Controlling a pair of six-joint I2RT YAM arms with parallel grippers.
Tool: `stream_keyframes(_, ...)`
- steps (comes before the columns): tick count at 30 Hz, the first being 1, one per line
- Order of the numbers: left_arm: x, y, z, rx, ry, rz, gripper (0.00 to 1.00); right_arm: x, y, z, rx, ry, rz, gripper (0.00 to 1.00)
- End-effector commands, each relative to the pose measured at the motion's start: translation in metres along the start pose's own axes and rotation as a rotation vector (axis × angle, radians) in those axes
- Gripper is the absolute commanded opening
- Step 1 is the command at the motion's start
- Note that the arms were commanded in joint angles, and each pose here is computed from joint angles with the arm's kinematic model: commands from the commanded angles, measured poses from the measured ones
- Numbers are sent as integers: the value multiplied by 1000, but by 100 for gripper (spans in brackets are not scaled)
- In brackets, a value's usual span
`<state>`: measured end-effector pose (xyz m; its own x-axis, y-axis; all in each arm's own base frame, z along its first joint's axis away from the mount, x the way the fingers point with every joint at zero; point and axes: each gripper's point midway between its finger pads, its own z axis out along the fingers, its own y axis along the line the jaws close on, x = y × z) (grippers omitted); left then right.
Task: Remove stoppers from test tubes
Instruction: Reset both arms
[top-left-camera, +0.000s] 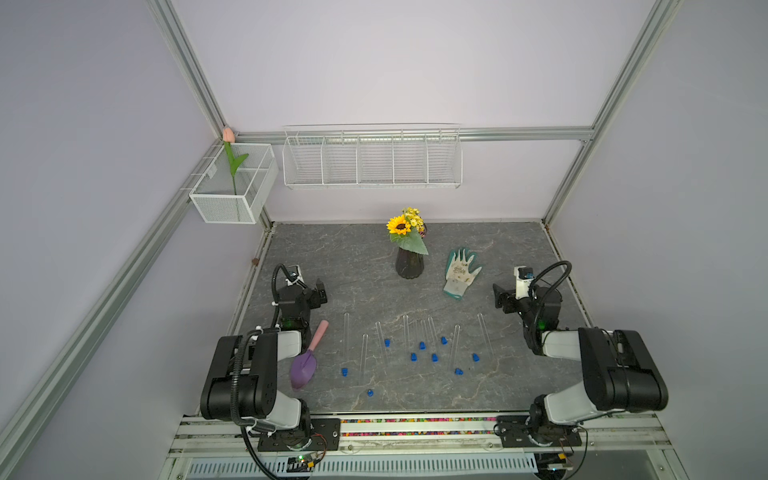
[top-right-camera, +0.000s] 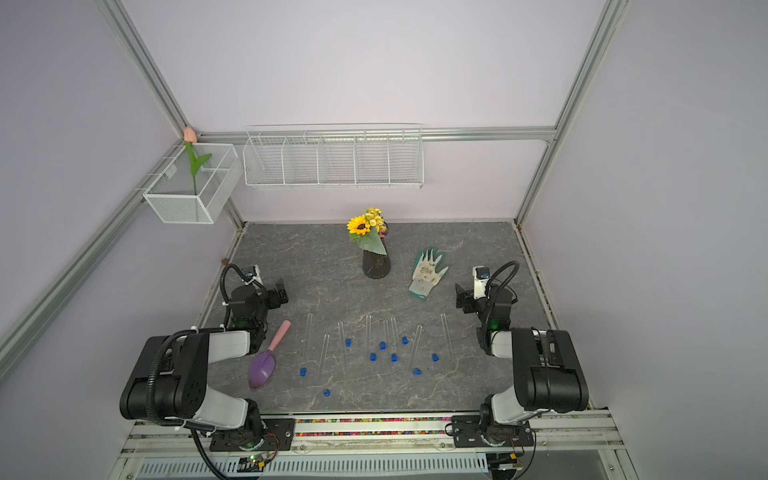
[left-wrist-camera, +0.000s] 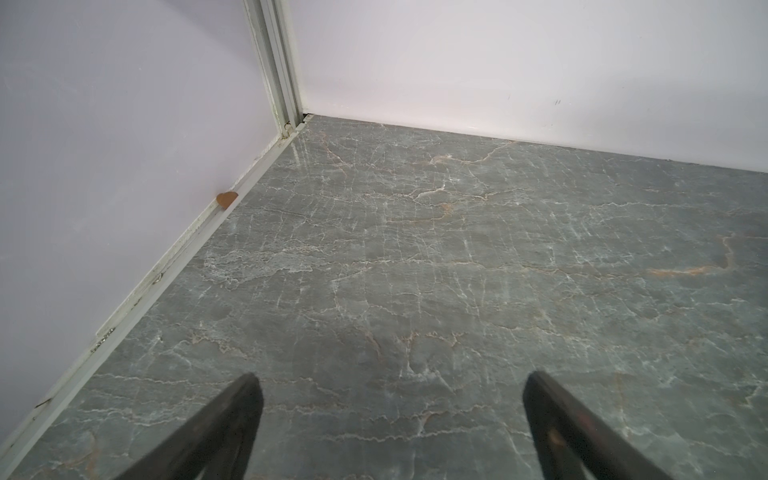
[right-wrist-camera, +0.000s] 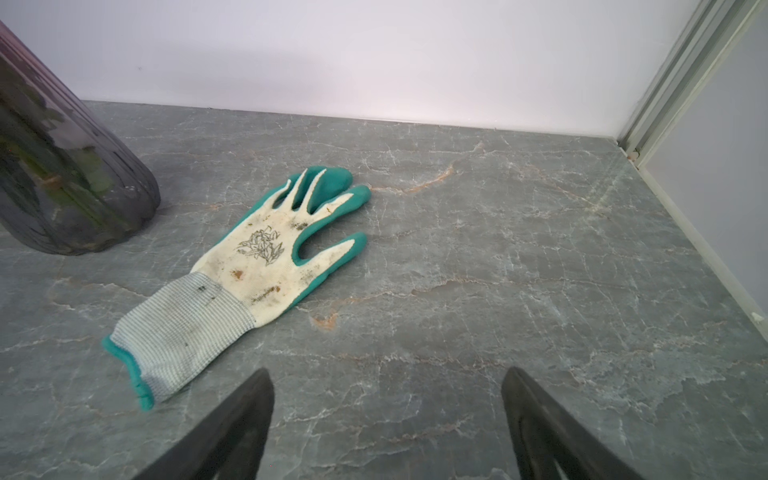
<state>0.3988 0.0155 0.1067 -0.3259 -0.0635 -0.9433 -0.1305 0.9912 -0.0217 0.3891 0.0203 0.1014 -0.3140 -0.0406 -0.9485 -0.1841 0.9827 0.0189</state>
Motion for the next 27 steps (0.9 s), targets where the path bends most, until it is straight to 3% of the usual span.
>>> stream_keyframes(1, -8, -2, 4, -1, -20, 11, 99, -1, 0, 3, 4, 21, -13, 89)
stream_keyframes(4, -8, -2, 4, -1, -20, 11, 99, 7, -15, 4, 85, 1, 20, 89)
stream_keyframes(14, -9, -2, 4, 4, -53, 19, 99, -12, -11, -9, 77, 2, 15, 89)
stream_keyframes(18, -9, -2, 3, 5, -68, 18, 99, 5, -12, -1, 61, -6, 23, 89)
stream_keyframes(27, -9, -2, 3, 5, -64, 17, 99, 6, -12, 3, 65, 3, 16, 88)
